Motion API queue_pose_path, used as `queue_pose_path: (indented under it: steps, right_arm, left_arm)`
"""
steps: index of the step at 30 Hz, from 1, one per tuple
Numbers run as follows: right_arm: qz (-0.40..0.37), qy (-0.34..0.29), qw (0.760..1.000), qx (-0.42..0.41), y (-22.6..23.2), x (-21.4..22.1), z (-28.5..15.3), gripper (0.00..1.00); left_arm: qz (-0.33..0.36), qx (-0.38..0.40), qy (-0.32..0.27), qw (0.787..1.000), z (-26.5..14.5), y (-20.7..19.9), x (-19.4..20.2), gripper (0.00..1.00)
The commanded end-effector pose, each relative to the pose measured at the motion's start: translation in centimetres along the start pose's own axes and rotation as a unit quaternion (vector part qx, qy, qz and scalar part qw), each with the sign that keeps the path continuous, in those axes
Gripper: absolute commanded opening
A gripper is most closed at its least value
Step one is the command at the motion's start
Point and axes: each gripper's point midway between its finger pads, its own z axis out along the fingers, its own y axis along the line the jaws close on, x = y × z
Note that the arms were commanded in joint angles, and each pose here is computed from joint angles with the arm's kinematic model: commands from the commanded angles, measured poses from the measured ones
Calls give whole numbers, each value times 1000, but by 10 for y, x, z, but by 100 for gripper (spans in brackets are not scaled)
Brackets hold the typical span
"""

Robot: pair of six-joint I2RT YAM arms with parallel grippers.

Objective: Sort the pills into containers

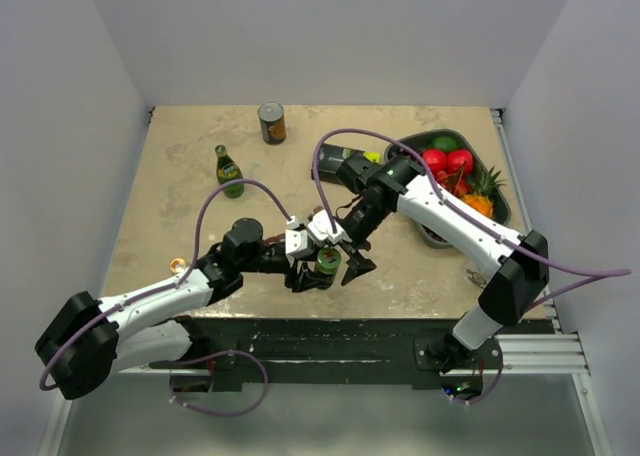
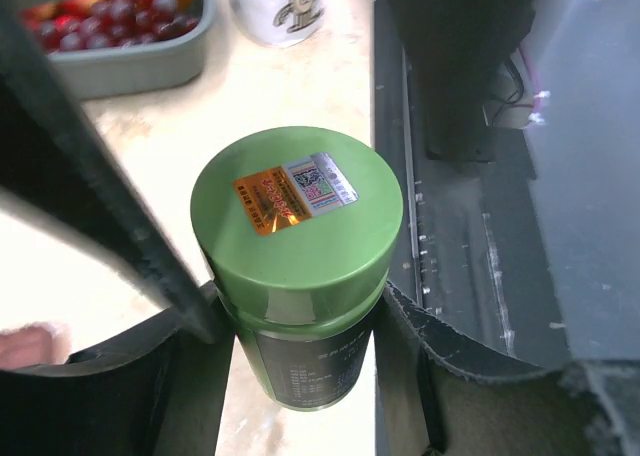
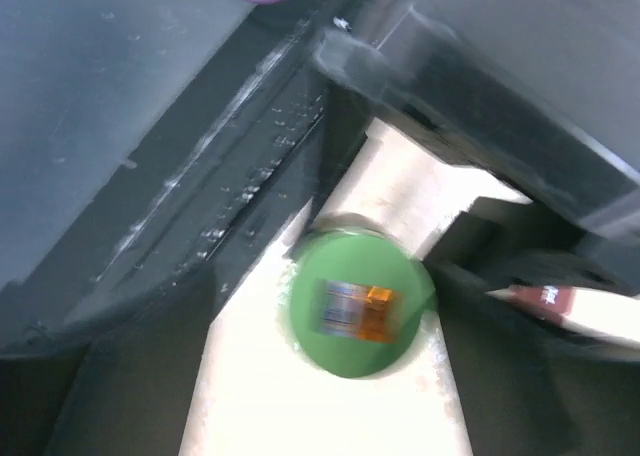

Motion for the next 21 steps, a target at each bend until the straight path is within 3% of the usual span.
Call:
queue_pose_path:
  steps: [1,6,12,15,21]
  right_arm:
    - [-10,-13,999,44,-8,-29,-17,99]
    - [18,-15,991,133,-22,-47,-44,99]
    - [79,-51,980,176,-29,-53,-52,99]
    - [158,-69,961,217,-40,-46,-53,99]
    - [193,-75,950,234,-45,-37,-47,99]
  left_arm:
    - [47,-3,-38,998,-1,3,-33,0]
    - [44,-27,-42,998,-2,10,-36,0]
    - [29,-68,-70,995,-7,18,-49,0]
    - [23,-83,-85,993,-10,21,-55,0]
    - [18,-93,-93,991,-11,25,-60,0]
